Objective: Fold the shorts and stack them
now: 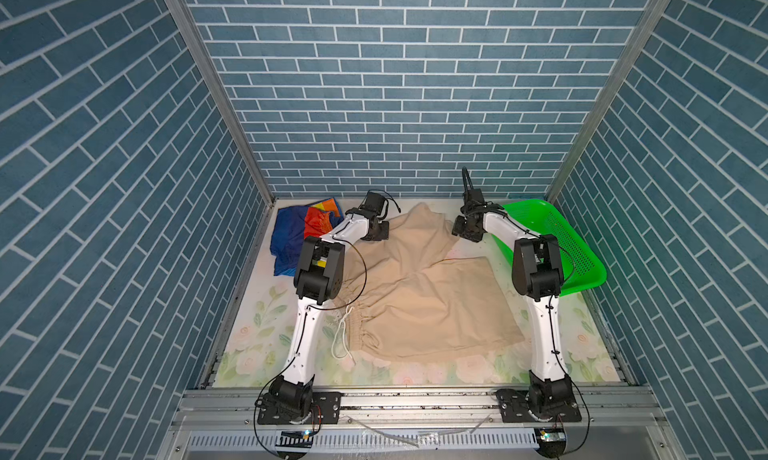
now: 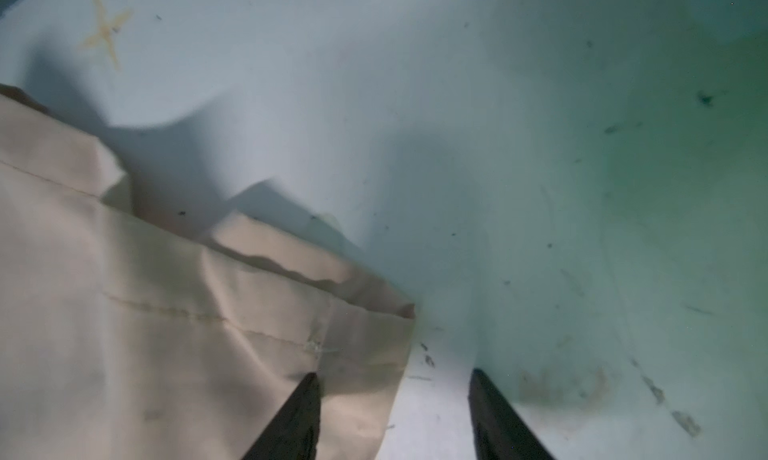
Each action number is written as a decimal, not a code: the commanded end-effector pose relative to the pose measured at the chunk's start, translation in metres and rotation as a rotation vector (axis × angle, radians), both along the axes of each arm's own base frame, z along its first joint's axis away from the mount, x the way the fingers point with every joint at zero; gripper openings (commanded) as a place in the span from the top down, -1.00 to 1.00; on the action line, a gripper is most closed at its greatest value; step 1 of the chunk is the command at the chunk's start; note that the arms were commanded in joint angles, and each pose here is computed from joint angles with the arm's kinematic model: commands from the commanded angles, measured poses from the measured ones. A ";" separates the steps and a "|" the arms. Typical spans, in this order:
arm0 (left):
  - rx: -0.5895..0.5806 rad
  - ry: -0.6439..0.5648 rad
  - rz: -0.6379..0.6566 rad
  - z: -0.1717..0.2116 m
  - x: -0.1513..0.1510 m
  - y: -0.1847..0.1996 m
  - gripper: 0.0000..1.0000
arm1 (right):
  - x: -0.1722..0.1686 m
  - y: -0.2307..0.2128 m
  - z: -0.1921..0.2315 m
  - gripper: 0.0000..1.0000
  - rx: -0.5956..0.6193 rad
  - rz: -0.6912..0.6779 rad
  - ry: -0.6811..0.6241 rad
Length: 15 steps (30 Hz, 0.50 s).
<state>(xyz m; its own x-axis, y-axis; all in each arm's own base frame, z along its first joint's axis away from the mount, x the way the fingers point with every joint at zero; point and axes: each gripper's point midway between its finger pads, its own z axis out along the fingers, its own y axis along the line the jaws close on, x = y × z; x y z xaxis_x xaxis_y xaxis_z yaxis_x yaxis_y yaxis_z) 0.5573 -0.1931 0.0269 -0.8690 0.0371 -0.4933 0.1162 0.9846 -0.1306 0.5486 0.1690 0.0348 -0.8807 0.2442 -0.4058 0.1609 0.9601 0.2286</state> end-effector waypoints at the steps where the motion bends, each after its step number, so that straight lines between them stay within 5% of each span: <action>1: 0.002 0.037 -0.002 -0.005 -0.006 0.001 1.00 | 0.000 -0.001 -0.003 -0.11 -0.021 0.006 0.022; 6: 0.006 0.049 -0.002 -0.010 -0.007 0.001 1.00 | 0.002 0.001 -0.011 0.18 -0.015 0.006 0.026; 10: 0.000 0.056 -0.002 -0.012 -0.007 0.000 0.99 | 0.006 0.001 -0.007 -0.05 -0.016 -0.002 0.009; 15: -0.002 0.062 0.003 -0.012 -0.006 -0.001 0.98 | 0.014 0.012 -0.003 -0.12 0.012 0.021 -0.007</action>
<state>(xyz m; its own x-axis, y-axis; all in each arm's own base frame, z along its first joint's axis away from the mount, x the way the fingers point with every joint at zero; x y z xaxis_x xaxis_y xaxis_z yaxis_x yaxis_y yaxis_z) 0.5567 -0.1942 0.0277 -0.8743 0.0347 -0.4842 0.1149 0.9839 -0.1370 0.5578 0.1740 0.0350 -0.8791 0.2309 -0.4169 0.1423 0.9620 0.2329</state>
